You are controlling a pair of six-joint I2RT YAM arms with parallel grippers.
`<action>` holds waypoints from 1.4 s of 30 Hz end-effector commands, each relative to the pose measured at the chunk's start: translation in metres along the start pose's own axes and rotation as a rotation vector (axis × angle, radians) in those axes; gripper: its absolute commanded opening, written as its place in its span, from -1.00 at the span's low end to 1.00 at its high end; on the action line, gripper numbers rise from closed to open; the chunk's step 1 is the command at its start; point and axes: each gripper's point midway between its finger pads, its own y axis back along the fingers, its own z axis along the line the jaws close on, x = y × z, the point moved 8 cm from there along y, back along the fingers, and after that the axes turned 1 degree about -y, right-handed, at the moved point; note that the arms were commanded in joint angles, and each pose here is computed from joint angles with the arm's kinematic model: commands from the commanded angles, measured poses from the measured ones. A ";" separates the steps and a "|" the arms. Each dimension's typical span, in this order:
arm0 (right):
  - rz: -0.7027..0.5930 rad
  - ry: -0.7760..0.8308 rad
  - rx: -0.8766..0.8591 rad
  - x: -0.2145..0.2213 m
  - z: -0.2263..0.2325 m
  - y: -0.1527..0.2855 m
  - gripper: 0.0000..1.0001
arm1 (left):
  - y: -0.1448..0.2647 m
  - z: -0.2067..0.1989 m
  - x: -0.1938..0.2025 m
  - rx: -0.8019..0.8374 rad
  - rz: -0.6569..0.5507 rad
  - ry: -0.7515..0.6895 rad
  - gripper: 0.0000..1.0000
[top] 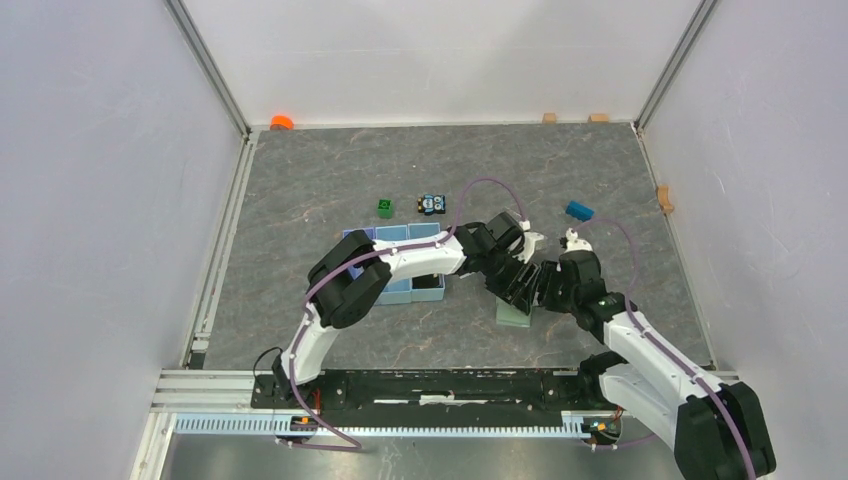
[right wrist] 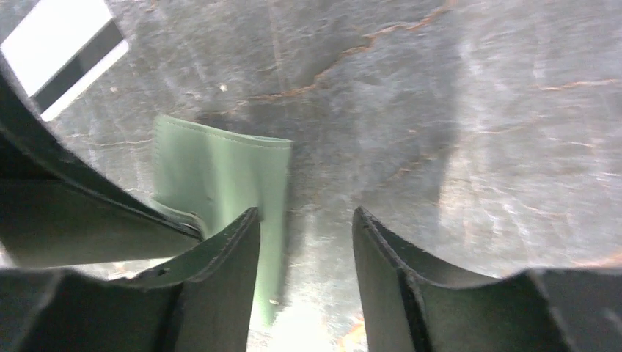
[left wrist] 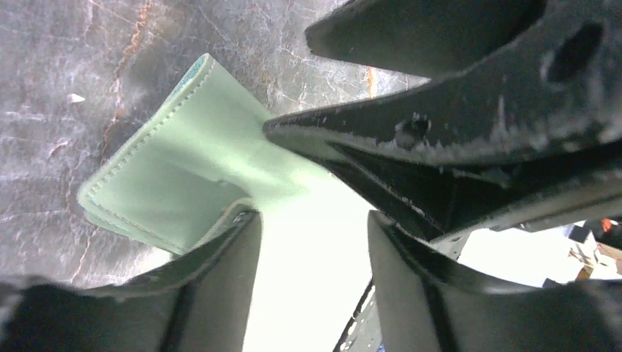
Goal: Put the credit cards into the card holder
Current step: Close the card holder at the center of the board, then reset both arms
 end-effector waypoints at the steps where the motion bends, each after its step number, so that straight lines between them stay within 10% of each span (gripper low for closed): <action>1: 0.008 0.098 0.103 -0.018 -0.003 0.017 0.20 | 0.026 -0.008 -0.027 -0.128 -0.116 -0.127 0.43; 6: -0.098 0.159 0.132 -0.055 0.003 0.033 0.64 | 0.082 -0.023 -0.053 -0.162 -0.285 -0.153 0.99; 13: -0.188 0.221 0.160 -0.090 -0.002 0.053 0.95 | 0.174 0.005 -0.057 -0.280 -0.530 -0.013 1.00; 28: -0.513 0.293 0.143 -0.131 -0.003 0.103 0.96 | 0.364 0.092 0.075 -0.909 -0.851 0.420 1.00; 42: -0.713 0.287 0.168 -0.118 -0.015 0.116 0.96 | 0.394 0.061 0.156 -1.147 -1.047 0.365 1.00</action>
